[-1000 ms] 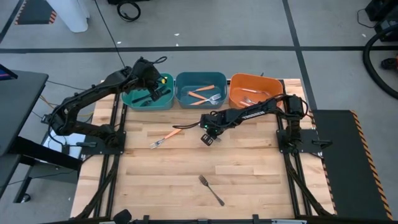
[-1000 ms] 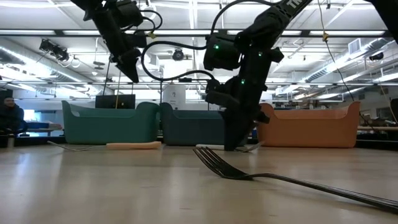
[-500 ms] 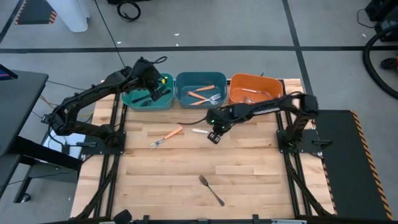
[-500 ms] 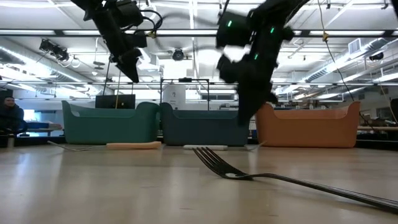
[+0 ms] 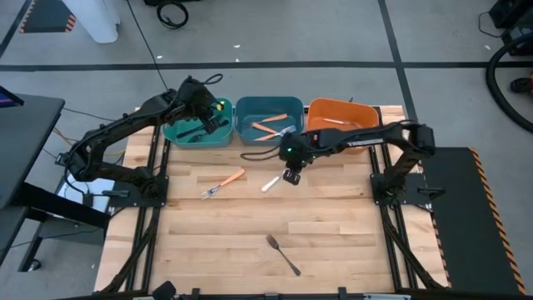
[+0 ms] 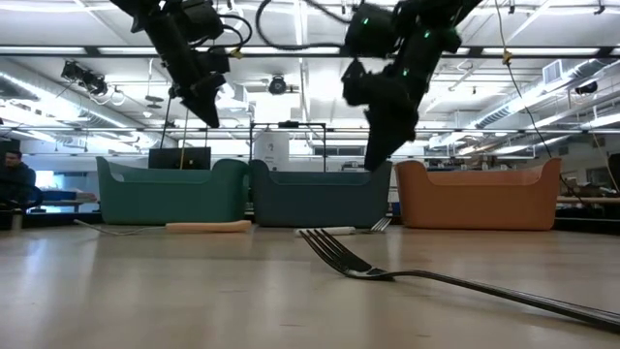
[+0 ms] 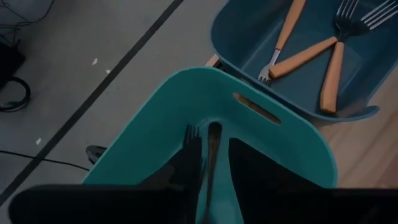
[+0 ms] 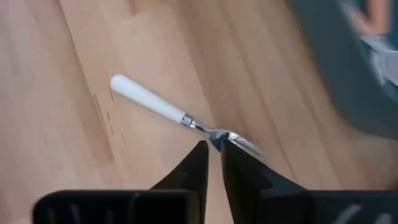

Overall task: Sort silverware by color (type)
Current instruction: Put the white fork in the orange bin

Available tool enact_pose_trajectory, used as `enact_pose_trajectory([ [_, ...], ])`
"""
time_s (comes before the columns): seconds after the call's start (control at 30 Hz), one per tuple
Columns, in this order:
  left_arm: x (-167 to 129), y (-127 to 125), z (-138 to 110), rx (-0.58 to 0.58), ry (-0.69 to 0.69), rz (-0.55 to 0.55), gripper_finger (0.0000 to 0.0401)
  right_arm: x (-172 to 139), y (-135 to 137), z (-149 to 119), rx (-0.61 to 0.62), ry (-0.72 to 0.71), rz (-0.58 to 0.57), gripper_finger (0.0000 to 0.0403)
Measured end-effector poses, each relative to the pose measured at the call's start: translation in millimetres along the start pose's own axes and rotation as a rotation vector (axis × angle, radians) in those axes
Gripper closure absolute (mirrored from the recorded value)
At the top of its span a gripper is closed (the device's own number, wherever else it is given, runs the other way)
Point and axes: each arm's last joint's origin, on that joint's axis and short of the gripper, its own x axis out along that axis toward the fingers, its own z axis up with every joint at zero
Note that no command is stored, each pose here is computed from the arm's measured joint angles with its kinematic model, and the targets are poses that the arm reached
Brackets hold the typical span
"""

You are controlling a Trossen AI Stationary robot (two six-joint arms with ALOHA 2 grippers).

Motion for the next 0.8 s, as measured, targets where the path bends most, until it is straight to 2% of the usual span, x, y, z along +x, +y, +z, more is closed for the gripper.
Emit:
enact_pose_trajectory([
  [0.07,0,0,0,0.0,-0.001,0.0,0.031,13,2,-1,-0.074,0.026,0.031,0.0329],
  [0.13,0,0,0,-0.001,-0.003,0.001,0.031,25,6,-3,-0.209,0.056,0.05,0.0315],
  [0.23,0,0,0,0.0,-0.003,0.001,0.031,38,8,-6,-0.415,0.085,0.031,0.0298],
  [0.3,0,0,0,-0.001,-0.003,0.001,0.031,46,8,-5,-0.49,0.083,0.025,0.0291],
  [0.53,0,0,0,-0.024,-0.004,0.001,0.031,70,5,-5,-0.64,0.085,0.041,0.0286],
  [0.8,0,0,1,-0.025,-0.006,0.001,0.031,81,4,-3,-0.721,0.066,0.011,0.0286],
])
